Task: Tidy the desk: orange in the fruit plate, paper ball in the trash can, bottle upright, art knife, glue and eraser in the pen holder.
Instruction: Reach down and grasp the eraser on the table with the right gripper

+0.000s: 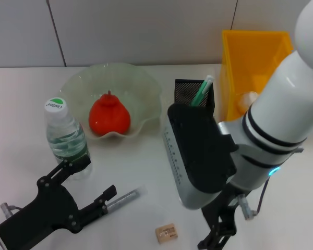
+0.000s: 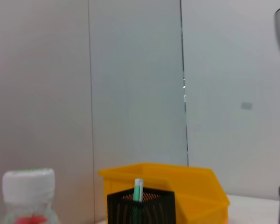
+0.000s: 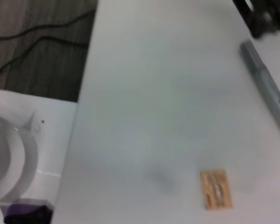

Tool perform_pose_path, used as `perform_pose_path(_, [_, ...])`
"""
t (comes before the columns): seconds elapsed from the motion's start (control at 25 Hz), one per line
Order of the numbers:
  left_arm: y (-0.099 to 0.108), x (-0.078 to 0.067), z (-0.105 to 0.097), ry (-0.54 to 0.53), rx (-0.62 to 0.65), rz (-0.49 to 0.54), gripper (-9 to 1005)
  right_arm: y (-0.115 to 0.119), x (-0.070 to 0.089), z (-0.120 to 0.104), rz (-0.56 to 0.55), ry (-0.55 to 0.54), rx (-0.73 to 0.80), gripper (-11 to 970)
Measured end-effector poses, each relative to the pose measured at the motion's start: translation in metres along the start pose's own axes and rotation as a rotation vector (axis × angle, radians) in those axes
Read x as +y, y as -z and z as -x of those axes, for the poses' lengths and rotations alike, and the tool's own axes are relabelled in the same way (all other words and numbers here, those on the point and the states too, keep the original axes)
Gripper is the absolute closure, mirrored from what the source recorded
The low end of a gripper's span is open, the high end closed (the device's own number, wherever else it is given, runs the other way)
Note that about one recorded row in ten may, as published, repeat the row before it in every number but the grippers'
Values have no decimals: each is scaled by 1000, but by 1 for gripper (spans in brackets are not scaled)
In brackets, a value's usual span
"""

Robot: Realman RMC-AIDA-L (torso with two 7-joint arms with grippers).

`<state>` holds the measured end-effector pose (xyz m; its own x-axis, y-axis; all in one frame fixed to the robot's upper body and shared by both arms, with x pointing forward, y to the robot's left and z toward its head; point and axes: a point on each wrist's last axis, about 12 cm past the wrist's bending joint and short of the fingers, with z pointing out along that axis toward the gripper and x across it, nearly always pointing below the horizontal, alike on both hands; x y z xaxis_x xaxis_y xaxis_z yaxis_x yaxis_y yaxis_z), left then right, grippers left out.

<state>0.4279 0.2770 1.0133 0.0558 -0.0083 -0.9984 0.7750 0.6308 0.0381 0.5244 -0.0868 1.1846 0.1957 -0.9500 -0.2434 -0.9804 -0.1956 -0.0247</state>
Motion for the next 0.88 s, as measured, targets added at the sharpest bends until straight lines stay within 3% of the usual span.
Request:
perform_pose_path(0.2, [3,0,-3,6,18,19,169,-8,4,4,7,24,-23,185])
perform_pose_path(0.88, [25,-4,-9,28,48,125,169,-28,-2,5,-24,50,-16,191])
